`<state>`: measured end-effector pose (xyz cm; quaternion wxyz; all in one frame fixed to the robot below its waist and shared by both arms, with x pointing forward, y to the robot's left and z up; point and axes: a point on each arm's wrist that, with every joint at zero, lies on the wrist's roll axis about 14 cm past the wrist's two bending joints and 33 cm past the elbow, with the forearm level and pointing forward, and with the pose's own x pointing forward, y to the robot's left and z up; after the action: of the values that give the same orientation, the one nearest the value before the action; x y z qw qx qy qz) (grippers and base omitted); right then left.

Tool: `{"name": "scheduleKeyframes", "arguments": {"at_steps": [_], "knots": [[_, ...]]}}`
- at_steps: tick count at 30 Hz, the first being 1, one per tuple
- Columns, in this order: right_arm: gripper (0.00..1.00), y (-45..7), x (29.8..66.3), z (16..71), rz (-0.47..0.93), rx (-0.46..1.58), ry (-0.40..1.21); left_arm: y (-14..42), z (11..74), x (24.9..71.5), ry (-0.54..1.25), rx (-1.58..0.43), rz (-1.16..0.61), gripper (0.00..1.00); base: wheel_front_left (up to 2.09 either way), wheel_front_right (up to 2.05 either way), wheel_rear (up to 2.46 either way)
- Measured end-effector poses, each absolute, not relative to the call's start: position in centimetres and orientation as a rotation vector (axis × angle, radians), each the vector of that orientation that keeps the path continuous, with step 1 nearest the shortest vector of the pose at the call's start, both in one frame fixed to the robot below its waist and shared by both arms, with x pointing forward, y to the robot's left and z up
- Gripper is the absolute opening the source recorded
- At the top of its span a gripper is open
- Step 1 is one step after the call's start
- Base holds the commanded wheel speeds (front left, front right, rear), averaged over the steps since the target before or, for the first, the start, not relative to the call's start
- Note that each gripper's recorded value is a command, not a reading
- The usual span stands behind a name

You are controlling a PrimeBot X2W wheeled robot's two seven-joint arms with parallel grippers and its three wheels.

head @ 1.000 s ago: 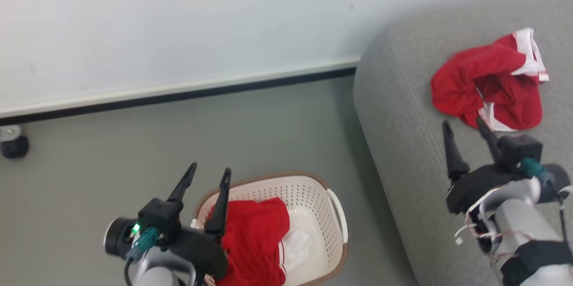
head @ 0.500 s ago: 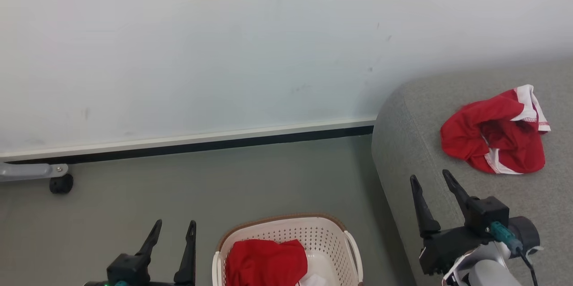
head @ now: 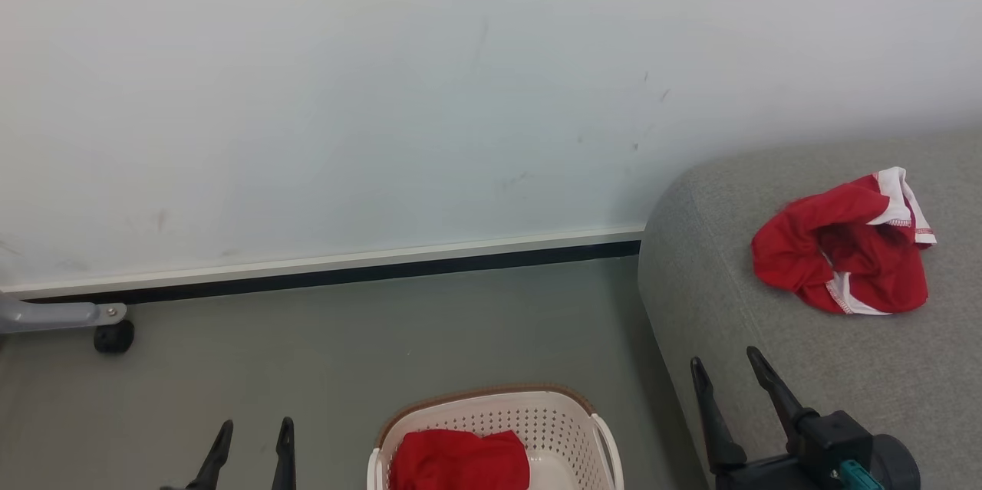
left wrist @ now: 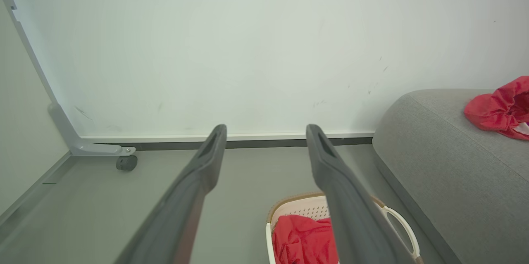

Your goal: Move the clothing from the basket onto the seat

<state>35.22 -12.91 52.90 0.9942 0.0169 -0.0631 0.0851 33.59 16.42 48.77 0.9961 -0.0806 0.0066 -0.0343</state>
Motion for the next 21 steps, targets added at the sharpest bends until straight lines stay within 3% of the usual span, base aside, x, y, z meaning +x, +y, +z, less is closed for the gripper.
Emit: {"name": "scheduleKeyframes", "arguments": {"at_steps": [21], "knots": [[1.00, -13.6, 33.0, 53.3, 0.145, 0.044, -0.152, 18.5, 48.6, 32.1, 0.010, -0.166, 0.002, 1.00, 0.00, 0.00, 0.00]]}}
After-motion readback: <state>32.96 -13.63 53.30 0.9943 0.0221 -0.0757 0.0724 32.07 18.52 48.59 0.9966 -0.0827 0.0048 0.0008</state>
